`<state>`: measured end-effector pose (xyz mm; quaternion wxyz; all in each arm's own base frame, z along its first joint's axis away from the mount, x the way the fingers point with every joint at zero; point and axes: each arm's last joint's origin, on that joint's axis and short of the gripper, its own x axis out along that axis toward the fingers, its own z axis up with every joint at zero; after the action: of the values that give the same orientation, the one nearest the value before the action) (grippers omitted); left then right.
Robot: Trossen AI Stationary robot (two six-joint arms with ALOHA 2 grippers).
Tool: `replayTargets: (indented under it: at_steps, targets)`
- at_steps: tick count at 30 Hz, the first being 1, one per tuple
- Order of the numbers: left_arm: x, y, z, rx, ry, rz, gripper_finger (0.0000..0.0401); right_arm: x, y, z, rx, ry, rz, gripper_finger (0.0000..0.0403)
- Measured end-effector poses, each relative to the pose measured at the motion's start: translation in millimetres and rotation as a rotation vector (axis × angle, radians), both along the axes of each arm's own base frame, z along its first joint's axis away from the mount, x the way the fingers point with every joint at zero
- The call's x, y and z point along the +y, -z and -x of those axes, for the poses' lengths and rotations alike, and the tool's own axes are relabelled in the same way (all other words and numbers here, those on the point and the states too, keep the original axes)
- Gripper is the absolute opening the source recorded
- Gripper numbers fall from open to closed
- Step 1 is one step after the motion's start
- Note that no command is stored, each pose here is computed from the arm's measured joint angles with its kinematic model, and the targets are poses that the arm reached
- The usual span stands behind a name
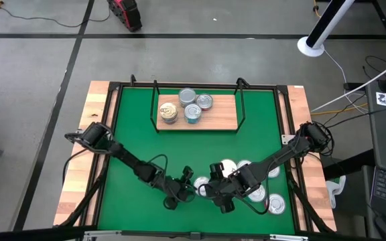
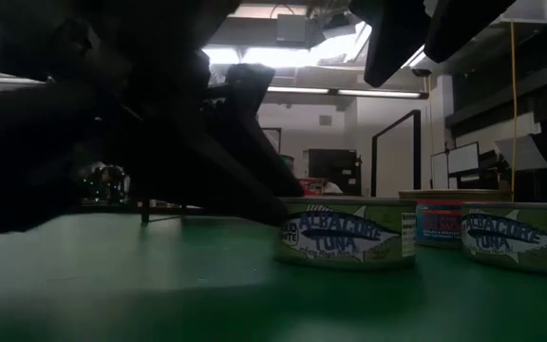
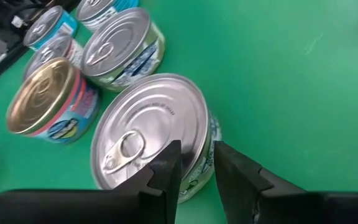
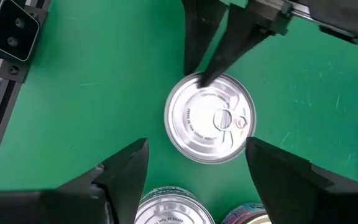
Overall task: Stack canned seafood by type on shelf
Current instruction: Put the green tuna can on the shelf
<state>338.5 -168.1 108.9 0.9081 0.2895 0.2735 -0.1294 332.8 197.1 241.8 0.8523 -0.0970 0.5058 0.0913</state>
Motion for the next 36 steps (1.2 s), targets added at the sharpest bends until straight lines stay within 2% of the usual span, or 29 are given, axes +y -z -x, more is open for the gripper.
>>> replayTargets:
  at_steps: [6,12,15,22,30,36]
  targets:
    - [8,1,-3,0.0,0.02,-0.093,0.009,0,0,0,0.0,0.0,0.0,0.0269]
    - [16,3,-3,0.0,-0.064,-0.253,0.009,0,0,0,0.0,0.0,0.0,0.0269]
    - [18,3,-2,0.007,-0.086,-0.299,0.009,0,0,0,0.001,-0.002,0.002,0.0269]
    - [25,5,-3,0.034,-0.124,-0.313,0.0082,0,0,0,-0.007,-0.022,0.025,0.0269]
    - [33,5,-5,0.04,-0.155,-0.325,0.0018,-2,0,-1,-0.039,0.009,0.083,0.0269]
    - [39,3,-7,0.033,-0.23,-0.256,0.0005,-6,1,2,-0.039,0.042,0.172,0.0269]
